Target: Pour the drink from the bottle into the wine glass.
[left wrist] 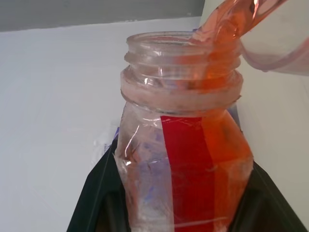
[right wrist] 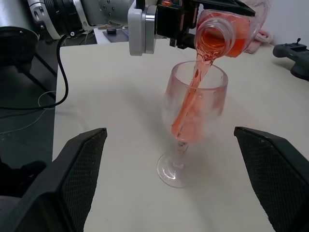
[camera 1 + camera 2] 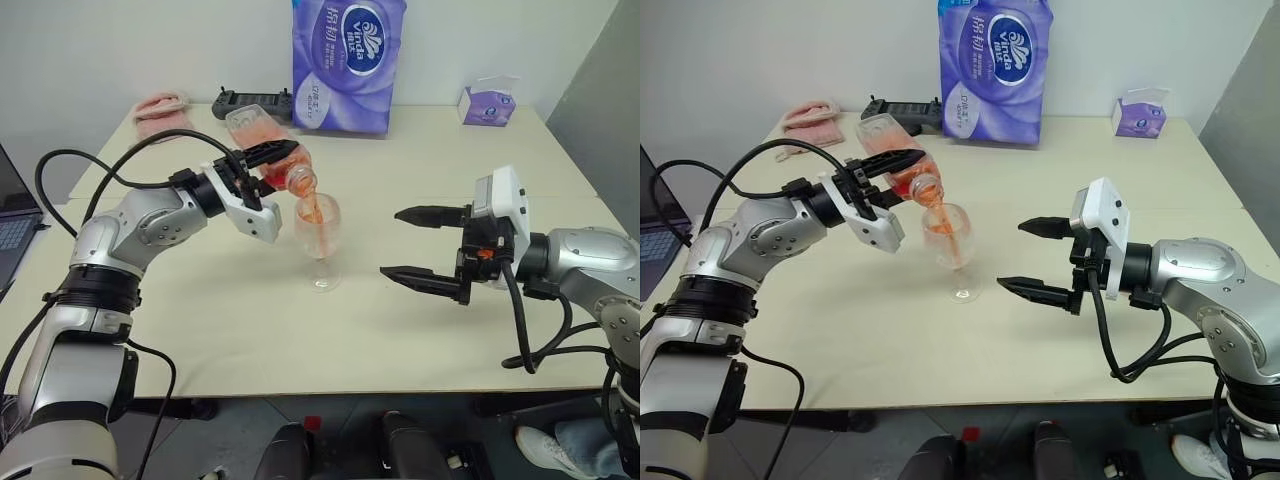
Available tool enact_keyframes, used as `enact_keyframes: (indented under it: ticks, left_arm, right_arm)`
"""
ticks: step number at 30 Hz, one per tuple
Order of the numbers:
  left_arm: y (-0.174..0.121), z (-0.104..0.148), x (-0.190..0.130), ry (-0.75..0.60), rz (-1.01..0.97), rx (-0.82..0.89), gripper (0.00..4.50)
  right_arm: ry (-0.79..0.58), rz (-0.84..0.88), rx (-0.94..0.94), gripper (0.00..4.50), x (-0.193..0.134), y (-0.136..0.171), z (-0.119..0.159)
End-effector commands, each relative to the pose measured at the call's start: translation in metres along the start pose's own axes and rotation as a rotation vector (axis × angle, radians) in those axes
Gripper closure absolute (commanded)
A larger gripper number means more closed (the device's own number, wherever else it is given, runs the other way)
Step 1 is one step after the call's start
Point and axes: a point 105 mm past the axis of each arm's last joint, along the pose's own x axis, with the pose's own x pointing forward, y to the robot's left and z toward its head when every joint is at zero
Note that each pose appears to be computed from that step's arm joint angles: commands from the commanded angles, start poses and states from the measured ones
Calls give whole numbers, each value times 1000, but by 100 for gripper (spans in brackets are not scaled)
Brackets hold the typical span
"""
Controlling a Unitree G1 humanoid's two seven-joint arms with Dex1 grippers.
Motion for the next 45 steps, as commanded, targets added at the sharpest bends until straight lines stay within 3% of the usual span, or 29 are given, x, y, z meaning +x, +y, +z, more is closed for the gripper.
enact_keyframes:
  ticks: [1, 30, 36, 43, 45]
  left_arm:
    - [21, -2, 0, -11, 50, 47, 279]
    - [20, -1, -2, -18, 57, 23, 279]
    - [20, -6, -3, 7, 140, -361, 281]
    - [21, -1, -7, -13, 162, -648, 281]
    - [22, -10, -13, 32, 218, -769, 281]
  right_arm:
    - [-25, -1, -47, 0, 1, 2, 9]
    - [-15, -99, 14, 0, 3, -18, 7]
    - [-20, -98, 10, 0, 4, -19, 9]
    - [-42, -80, -3, 0, 5, -21, 16]
    - [-70, -89, -18, 0, 8, -27, 25]
